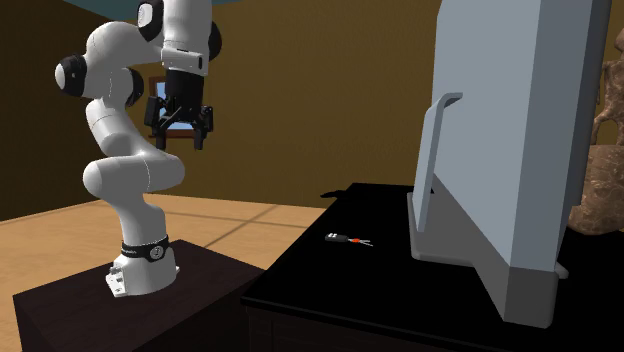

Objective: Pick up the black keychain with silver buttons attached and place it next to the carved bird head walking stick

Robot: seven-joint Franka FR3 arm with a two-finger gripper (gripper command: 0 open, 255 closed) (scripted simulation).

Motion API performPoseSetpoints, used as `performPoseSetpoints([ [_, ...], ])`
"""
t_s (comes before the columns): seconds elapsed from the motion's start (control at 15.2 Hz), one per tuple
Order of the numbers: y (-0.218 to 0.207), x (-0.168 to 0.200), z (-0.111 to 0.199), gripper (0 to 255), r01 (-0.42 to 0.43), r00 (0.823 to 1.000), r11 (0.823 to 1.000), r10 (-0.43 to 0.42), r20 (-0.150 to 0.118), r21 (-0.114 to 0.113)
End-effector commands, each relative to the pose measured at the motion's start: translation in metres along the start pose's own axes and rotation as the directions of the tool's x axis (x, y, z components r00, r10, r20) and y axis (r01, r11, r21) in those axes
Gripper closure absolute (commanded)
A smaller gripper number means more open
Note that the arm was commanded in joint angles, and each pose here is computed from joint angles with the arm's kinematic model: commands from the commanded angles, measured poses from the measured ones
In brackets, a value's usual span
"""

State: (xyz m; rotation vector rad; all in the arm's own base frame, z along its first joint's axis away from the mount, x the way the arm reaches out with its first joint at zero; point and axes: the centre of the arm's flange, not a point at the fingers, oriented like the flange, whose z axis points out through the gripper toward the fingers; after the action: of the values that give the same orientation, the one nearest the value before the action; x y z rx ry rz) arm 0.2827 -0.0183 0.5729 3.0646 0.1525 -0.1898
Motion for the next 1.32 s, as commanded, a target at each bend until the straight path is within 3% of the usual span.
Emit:
performPoseSetpoints([
  [0.0,0.000,0.000,0.000,0,0.000,1.000,1.000,0.000,0.000,0.000],
  [1.25,-0.147,0.172,0.089,0,-0.033,0.998,0.999,0.035,-0.043,0.036],
])
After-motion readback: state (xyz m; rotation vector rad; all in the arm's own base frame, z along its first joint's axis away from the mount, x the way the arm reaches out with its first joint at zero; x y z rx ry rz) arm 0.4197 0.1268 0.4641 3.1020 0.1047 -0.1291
